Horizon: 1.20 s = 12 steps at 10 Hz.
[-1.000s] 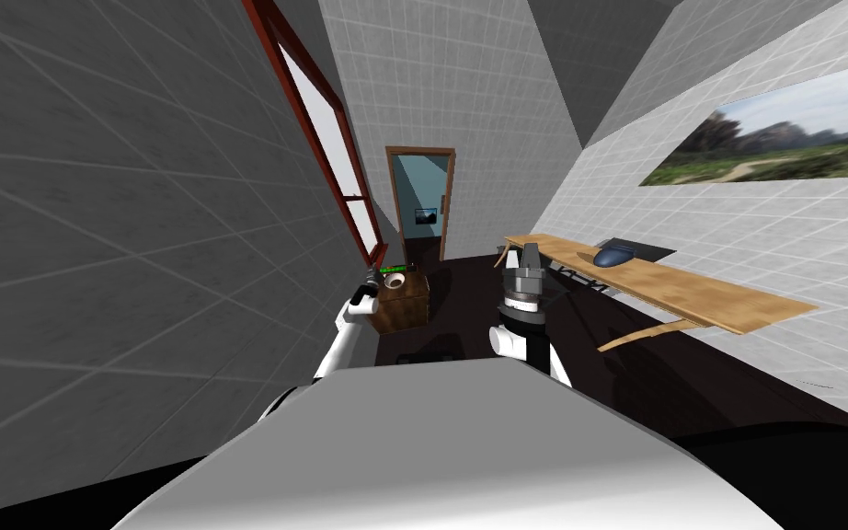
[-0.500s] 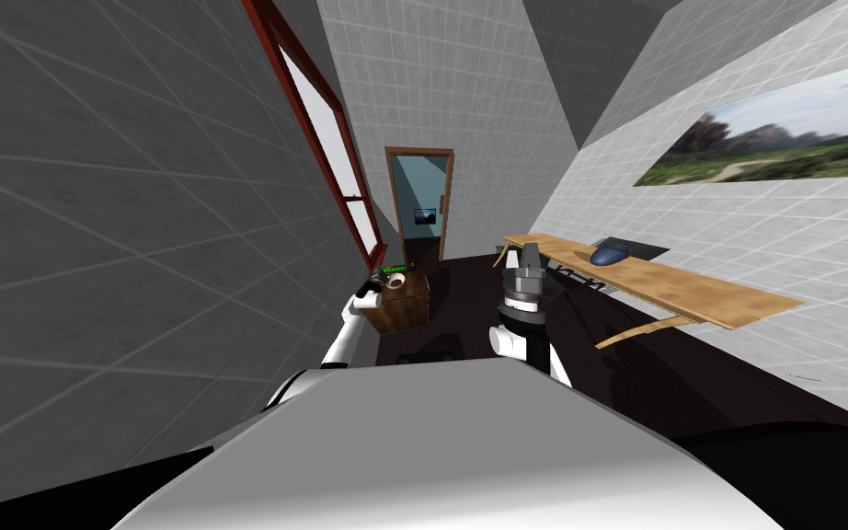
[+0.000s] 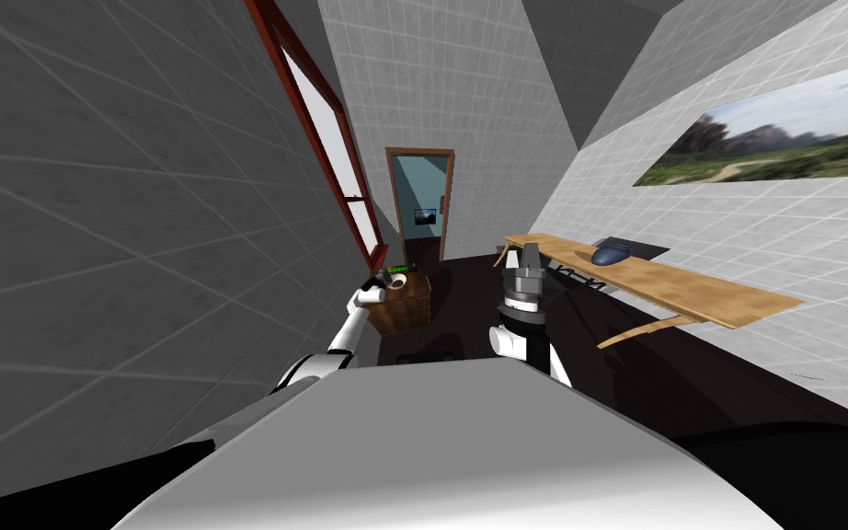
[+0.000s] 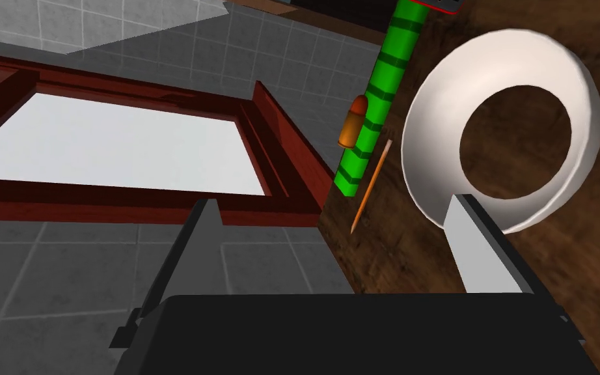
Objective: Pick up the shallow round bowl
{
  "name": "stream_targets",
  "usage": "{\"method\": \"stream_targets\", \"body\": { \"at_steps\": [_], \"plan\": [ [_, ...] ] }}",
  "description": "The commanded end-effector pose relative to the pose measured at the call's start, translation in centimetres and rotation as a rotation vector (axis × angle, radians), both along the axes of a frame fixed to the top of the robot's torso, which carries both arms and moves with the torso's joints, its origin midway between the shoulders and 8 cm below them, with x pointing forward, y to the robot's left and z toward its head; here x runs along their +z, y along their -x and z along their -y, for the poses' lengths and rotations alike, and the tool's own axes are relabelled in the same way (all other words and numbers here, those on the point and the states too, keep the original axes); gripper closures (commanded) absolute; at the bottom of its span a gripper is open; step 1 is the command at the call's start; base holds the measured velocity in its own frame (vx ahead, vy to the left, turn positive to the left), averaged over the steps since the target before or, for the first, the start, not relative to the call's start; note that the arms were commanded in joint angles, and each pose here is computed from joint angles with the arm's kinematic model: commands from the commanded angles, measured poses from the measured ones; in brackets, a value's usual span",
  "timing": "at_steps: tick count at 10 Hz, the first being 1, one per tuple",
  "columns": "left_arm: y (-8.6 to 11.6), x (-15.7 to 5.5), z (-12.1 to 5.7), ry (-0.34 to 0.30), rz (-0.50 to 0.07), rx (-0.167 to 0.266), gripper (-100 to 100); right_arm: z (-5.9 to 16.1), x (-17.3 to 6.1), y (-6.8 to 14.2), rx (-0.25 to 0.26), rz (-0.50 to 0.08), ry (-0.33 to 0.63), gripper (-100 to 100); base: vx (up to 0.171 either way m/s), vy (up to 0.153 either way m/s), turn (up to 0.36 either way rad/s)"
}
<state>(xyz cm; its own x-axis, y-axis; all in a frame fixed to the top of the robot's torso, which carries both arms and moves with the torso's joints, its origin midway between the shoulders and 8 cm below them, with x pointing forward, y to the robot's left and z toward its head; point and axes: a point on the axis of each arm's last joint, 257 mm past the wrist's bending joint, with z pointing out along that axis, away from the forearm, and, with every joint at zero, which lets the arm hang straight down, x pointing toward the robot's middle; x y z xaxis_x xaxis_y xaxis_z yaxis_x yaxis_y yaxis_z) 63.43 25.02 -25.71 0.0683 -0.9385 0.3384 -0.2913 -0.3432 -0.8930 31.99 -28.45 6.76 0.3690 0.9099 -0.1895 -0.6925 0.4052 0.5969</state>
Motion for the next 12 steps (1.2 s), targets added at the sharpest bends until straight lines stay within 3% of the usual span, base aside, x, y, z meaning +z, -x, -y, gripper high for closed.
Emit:
{"method": "stream_targets", "body": {
  "at_steps": [1,2,5,6,9,12],
  "plan": [
    [-0.1,-1.7,0.3,0.001,-0.05,-0.001,-100,0.0,0.0,0.0,0.0,0.0,0.0,0,0.015,0.041,-0.005],
    [-0.1,-1.7,0.3,0.001,-0.05,-0.001,-100,0.0,0.0,0.0,0.0,0.0,0.0,0,0.006,0.018,-0.002],
    [-0.8,-3.1,2.0,0.002,-0.145,-0.026,-100,0.0,0.0,0.0,0.0,0.0,0.0,0,0.026,0.047,0.004],
    [-0.4,-4.4,1.7,0.001,-0.171,-0.02,-100,0.0,0.0,0.0,0.0,0.0,0.0,0,0.041,0.052,-0.001],
    [-0.3,-6.8,3.2,-0.005,-0.283,-0.041,-100,0.0,0.0,0.0,0.0,0.0,0.0,0,0.033,0.064,0.01],
    [0.2,-8.2,4.0,-0.01,-0.349,-0.053,-100,0.0,0.0,0.0,0.0,0.0,0.0,0,0.054,0.067,0.007]
  ]
}}
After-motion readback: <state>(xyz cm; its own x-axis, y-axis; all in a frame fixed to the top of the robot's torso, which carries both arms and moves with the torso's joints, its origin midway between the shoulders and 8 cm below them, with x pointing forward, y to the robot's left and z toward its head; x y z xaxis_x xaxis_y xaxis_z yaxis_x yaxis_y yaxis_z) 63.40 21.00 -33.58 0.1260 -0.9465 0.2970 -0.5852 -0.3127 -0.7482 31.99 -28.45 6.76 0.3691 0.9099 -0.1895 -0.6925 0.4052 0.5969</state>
